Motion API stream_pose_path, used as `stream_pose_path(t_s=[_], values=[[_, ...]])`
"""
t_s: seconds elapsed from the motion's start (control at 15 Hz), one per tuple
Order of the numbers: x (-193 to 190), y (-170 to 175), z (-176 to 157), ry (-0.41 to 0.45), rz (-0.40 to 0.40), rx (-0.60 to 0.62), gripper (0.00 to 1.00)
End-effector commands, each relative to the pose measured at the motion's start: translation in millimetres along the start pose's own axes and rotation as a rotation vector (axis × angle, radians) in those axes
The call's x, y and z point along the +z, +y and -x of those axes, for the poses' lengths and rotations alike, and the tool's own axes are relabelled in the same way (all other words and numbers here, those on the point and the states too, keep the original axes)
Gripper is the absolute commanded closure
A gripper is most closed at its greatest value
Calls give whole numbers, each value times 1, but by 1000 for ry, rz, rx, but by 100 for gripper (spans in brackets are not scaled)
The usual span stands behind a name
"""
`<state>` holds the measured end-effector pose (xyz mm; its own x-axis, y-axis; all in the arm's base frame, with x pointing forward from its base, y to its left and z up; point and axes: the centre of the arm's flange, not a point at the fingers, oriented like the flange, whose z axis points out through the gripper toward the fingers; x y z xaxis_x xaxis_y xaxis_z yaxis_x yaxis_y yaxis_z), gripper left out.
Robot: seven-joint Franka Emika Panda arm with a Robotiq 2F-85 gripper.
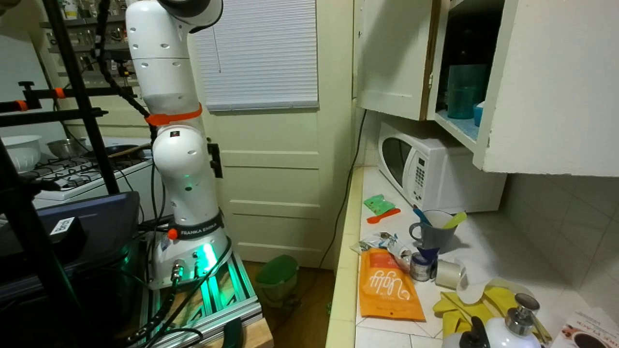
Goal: Pick up the paper bag from the table and put it in the cabinet
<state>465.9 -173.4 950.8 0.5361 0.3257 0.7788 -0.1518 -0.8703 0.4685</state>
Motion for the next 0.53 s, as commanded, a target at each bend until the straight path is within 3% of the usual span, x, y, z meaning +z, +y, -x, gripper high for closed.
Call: stream_pose_path(t_s=[0.0, 0.13, 0.27, 0.33, 0.4, 0.47], values=[[-56, 4, 27, -104, -156, -14, 0], [-88, 2, 36, -75, -258, -64, 0], [-120, 6, 38, 6, -337, -103, 0], [-130, 8, 38, 29, -355, -109, 0], [-106, 6, 24, -7, -286, -79, 0], [-112, 7, 26, -1, -291, -81, 0]])
